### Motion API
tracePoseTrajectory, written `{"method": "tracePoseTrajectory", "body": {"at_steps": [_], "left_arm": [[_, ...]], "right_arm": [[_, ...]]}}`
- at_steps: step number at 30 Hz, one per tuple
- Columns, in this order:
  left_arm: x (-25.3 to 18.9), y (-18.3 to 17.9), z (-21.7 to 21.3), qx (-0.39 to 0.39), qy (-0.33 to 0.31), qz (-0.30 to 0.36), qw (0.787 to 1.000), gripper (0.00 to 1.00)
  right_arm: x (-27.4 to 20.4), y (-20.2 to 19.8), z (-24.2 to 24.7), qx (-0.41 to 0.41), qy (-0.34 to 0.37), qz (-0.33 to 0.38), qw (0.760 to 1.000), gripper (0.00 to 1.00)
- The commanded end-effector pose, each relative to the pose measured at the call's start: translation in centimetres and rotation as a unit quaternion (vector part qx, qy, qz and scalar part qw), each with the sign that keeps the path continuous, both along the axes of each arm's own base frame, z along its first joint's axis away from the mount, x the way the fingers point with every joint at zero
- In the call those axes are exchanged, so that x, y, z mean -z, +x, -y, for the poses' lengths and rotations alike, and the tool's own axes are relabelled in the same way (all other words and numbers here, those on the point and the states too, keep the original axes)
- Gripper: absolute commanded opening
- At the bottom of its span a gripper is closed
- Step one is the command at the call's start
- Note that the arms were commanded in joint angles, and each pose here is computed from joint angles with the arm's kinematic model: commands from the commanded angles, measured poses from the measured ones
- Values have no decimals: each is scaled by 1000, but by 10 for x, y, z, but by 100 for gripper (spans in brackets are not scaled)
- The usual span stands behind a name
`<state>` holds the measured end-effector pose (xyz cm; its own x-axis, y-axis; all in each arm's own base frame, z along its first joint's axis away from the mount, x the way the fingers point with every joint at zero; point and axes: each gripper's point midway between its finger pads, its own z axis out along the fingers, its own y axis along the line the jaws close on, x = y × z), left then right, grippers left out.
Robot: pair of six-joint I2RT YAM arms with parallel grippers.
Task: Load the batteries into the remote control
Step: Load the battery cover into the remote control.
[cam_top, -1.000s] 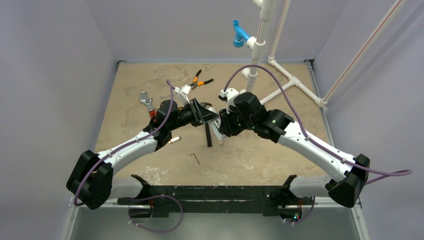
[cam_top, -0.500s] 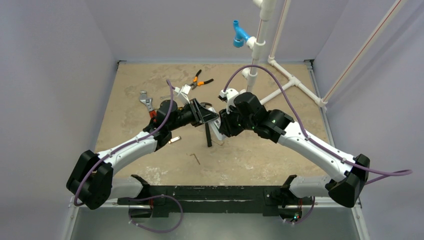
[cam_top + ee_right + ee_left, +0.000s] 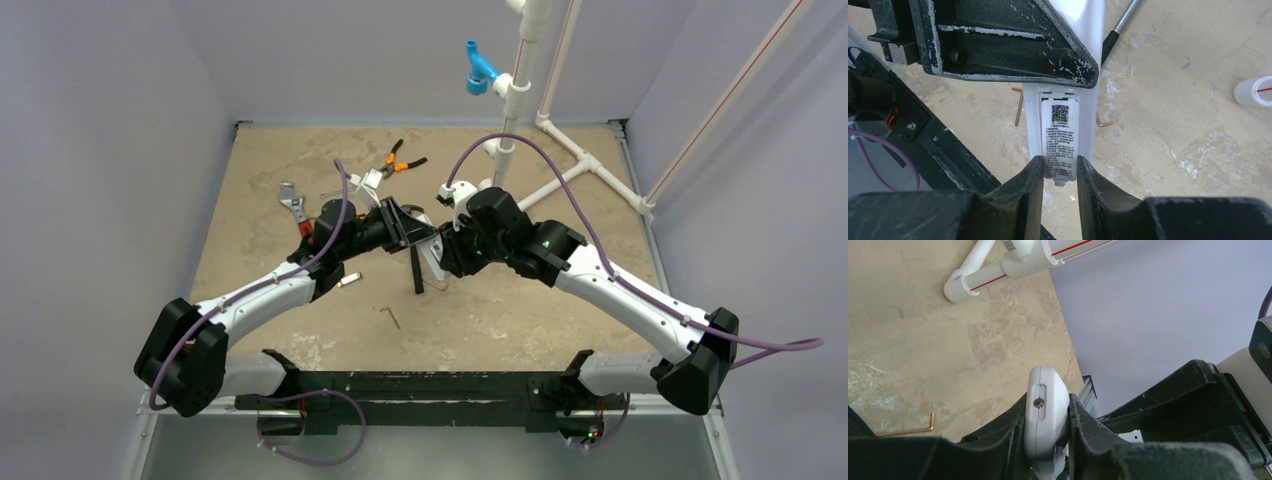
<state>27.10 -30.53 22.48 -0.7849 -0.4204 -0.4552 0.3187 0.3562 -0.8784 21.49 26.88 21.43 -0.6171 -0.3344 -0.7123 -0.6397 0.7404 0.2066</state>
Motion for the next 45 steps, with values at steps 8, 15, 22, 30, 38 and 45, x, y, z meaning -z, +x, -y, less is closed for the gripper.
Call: {"method": "tracePoseTrajectory", "body": {"at_steps": [8,15,22,30,38,45], "left_arm": [[-39,4,7,8,-35,47,998,0],[-41,4,7,10,-39,48,998,0],[-40,3,8,11,-39,48,998,0],[-43,0,10,20,-44,50,998,0],[-42,1,11,22,-45,48,998,0],[-44,1,12,25,-45,49,997,0]], "right_arm": [[-8,3,0,4,10,14,1000,26],[-10,10,-4,9,9,20,1000,26],[-12,15,-6,12,12,30,999,25],[-14,19,-7,12,19,45,999,25],[-24,22,-3,21,31,70,997,26],[-19,21,-6,14,27,59,998,26]]}}
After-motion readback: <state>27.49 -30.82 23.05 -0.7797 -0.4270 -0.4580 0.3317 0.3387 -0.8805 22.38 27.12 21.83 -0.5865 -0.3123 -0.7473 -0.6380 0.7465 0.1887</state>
